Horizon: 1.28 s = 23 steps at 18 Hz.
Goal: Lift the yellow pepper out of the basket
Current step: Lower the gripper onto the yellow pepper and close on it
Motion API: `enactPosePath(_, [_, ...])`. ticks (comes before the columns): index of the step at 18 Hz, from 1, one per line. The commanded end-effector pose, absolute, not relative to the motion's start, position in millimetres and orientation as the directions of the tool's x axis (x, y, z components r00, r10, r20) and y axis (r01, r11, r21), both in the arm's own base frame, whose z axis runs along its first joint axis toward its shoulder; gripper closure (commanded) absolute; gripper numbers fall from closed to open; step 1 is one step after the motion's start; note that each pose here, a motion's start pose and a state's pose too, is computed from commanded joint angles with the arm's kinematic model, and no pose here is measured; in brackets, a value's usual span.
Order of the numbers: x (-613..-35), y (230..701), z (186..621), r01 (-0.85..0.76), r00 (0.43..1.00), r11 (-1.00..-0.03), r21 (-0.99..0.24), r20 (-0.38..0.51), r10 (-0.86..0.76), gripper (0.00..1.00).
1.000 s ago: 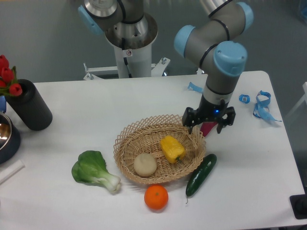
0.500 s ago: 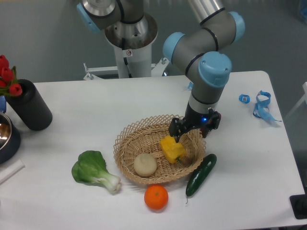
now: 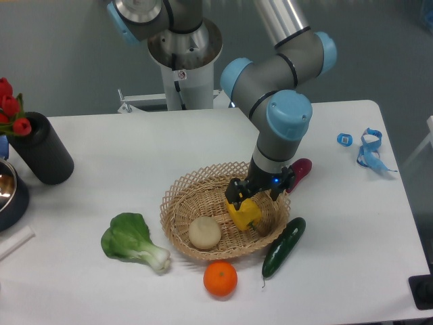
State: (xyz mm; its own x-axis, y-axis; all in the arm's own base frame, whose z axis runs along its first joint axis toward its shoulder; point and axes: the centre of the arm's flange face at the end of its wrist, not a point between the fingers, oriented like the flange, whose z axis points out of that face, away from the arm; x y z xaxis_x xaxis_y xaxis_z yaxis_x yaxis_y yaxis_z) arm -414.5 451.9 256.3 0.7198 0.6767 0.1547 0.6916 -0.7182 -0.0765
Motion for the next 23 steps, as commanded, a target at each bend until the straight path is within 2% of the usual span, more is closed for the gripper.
enactPosePath(8, [-404.6, 461.7, 231.7, 0.668, 0.743, -0.744, -0.019, 0.084, 0.664, 0.00])
enactPosePath(13, [-406.0, 470.0, 217.0, 0.662, 0.748, -0.750, -0.008, 0.080, 0.659, 0.00])
enactPosePath(18, [-409.0, 475.3, 210.6, 0.690, 0.723, -0.724, -0.022, 0.074, 0.687, 0.00])
enactPosePath(23, [-406.5, 476.7, 205.0, 0.676, 0.736, -0.737, -0.006, -0.030, 0.676, 0.00])
